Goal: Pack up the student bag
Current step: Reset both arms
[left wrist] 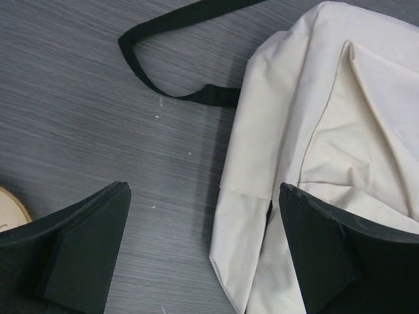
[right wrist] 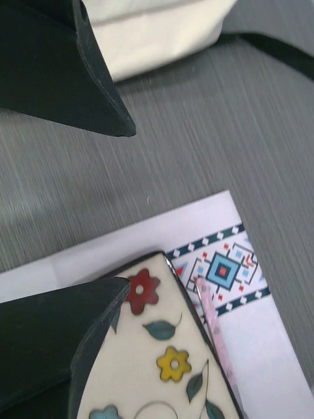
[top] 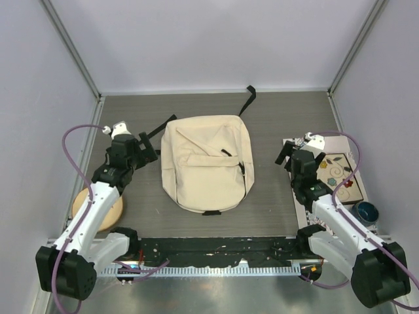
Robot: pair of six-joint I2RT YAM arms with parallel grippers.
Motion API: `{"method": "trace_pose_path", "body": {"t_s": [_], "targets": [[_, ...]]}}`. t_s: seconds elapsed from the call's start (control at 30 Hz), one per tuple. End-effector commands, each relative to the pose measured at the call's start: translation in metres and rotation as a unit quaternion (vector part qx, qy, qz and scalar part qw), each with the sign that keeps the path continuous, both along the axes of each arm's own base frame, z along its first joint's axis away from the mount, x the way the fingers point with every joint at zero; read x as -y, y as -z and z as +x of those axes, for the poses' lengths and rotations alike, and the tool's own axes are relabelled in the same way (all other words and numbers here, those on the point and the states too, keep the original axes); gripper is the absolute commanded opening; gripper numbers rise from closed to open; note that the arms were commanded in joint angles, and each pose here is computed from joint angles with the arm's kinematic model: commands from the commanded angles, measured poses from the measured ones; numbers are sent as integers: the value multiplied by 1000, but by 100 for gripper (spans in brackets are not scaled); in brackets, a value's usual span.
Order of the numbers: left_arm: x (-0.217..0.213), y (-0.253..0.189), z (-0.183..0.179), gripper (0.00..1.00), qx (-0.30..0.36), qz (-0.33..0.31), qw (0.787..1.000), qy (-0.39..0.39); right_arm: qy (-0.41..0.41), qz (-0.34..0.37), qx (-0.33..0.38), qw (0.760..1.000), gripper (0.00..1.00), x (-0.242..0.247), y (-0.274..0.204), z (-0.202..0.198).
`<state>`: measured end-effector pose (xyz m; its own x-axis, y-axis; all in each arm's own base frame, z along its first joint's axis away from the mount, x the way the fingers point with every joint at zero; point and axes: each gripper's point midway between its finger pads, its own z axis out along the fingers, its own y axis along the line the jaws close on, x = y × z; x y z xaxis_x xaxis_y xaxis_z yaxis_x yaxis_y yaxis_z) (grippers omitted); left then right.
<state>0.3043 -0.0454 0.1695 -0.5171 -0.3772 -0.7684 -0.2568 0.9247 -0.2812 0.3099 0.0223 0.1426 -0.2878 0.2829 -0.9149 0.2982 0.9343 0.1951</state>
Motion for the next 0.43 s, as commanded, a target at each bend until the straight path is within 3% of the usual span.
{"method": "trace_pose_path", "body": {"t_s": [0.0, 0.1, 0.4], "targets": [[-18, -4, -3, 99, 15, 30, 999, -34, 52, -82, 32, 995, 93, 29, -10, 6], [-17, -4, -3, 100, 17, 28, 999, -30, 32, -96, 22, 995, 99, 23, 1, 14], [-19, -11, -5, 100, 41, 25, 998, -32, 46, -143, 28, 988, 100, 32, 20, 23]]}}
